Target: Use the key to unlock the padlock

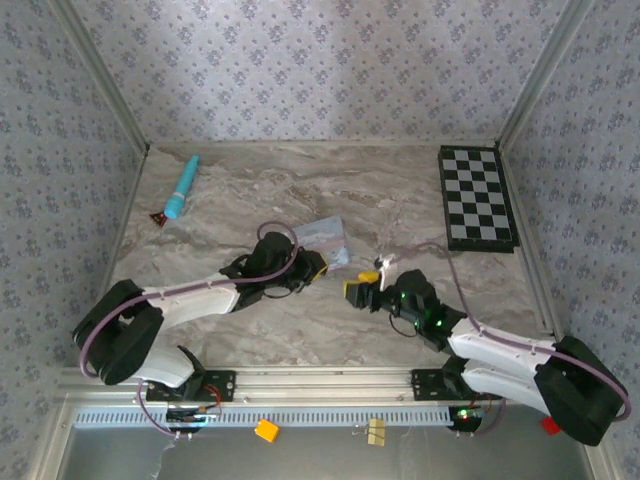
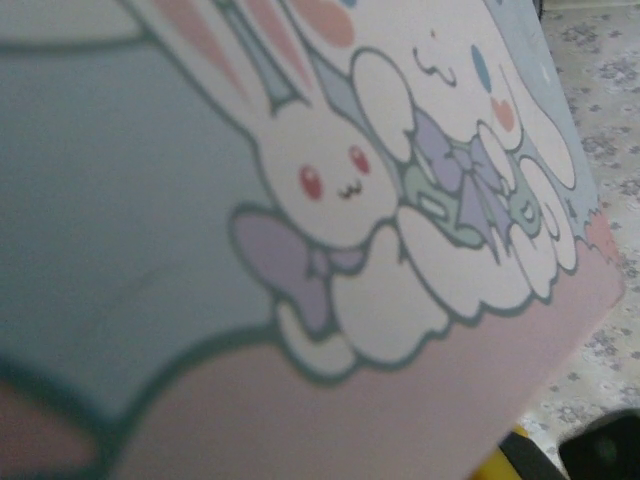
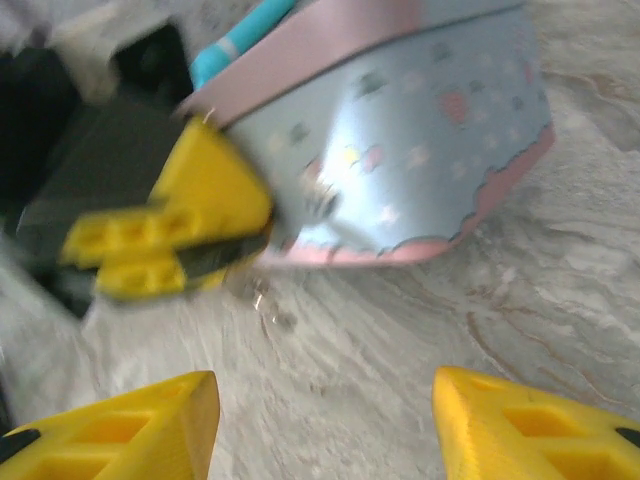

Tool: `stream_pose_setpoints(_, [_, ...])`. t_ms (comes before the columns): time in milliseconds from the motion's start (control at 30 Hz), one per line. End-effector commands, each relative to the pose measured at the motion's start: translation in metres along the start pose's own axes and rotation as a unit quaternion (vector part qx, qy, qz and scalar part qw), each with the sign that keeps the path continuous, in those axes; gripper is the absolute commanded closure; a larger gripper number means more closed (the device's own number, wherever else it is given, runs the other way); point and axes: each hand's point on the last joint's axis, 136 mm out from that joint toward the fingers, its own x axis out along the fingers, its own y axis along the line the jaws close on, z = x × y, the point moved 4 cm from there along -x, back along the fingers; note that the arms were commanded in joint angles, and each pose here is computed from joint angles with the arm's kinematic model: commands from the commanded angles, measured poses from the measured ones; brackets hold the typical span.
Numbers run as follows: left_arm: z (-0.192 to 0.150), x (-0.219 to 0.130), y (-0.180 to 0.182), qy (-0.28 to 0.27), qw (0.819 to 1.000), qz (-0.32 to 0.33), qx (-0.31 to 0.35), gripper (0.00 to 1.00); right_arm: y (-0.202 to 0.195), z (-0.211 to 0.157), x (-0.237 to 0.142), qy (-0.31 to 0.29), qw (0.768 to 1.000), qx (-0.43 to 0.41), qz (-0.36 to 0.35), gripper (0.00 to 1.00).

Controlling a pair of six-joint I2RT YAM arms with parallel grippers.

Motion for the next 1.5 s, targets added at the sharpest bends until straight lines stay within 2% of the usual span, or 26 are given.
stream_pose_setpoints(0, [0.003, -0.014, -0.012, -0.003, 1.000, -0.001, 0.022, 1.00, 0.021, 0.012, -0.001, -0.067, 0.979, -0.192, -0.012, 0.40])
stream_pose_setpoints(167, [0.004, -0.025, -0.005, -0.005, 1.000, 0.021, 0.022, 1.00, 0.044, 0.005, 0.004, -0.089, 0.948, -0.306, -0.014, 0.40])
stream_pose_setpoints(367, [0.002, -0.036, -0.002, -0.009, 0.999, 0.033, 0.032, 1.00, 0.056, -0.005, 0.023, -0.095, 0.913, -0.397, -0.029, 0.41])
stream_pose_setpoints(467, [0.002, -0.038, 0.000, -0.008, 0.999, 0.038, 0.035, 1.00, 0.064, -0.005, 0.033, -0.109, 0.899, -0.423, -0.035, 0.41])
stream_pose_setpoints(667, [0.000, -0.040, 0.007, -0.004, 0.999, 0.041, 0.033, 1.00, 0.071, 0.000, 0.048, -0.128, 0.887, -0.441, -0.051, 0.47])
stream_pose_setpoints(967, [0.000, -0.044, 0.009, -0.007, 0.999, 0.038, 0.032, 1.00, 0.070, -0.014, 0.055, -0.104, 0.891, -0.440, -0.040, 0.62])
stream_pose_setpoints(1467, [-0.001, -0.043, 0.008, -0.002, 0.999, 0.033, 0.033, 1.00, 0.071, -0.014, 0.064, -0.101, 0.900, -0.422, -0.044, 0.74])
